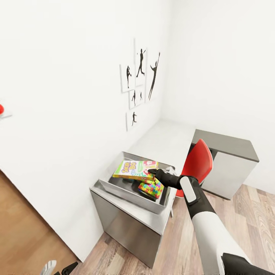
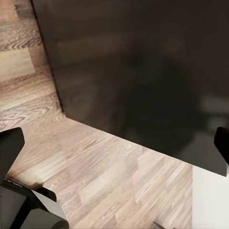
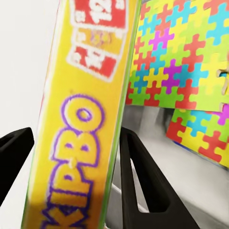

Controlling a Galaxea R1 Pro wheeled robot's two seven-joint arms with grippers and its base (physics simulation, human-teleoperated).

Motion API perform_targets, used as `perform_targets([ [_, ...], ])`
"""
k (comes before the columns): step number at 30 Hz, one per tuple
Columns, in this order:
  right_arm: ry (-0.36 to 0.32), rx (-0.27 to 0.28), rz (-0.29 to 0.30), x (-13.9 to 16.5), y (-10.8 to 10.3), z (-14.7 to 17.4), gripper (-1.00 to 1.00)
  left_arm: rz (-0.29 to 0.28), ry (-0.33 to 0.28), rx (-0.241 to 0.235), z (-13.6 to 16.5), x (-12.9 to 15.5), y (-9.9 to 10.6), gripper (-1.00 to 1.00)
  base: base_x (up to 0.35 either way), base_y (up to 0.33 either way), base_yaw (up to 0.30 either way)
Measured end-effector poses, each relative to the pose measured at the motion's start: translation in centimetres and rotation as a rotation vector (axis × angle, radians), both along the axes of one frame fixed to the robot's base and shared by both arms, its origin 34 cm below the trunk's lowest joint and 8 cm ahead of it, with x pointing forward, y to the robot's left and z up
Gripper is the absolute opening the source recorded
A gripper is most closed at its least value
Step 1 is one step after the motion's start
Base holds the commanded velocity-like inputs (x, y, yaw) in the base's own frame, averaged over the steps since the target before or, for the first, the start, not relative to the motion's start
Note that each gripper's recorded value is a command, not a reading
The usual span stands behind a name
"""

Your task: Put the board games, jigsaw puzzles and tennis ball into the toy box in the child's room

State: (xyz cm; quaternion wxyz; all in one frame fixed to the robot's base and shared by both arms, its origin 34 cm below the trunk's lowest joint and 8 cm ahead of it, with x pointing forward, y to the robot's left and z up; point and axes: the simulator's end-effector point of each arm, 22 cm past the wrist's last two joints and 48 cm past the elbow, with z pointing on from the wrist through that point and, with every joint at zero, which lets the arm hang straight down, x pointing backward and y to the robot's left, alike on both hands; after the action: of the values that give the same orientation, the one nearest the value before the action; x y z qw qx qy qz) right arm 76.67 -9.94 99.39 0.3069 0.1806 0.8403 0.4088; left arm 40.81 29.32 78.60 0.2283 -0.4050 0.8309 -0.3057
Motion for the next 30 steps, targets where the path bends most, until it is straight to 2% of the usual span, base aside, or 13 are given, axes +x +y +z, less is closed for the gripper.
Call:
perform_targets([
  [30, 0.019, 0.003, -0.050, 2.3, -1.4, -1.9, -1.00, 0.001, 0.047, -0.001, -1.4, -1.0, 0.0, 1.00, 0.000, 0.000, 0.000],
])
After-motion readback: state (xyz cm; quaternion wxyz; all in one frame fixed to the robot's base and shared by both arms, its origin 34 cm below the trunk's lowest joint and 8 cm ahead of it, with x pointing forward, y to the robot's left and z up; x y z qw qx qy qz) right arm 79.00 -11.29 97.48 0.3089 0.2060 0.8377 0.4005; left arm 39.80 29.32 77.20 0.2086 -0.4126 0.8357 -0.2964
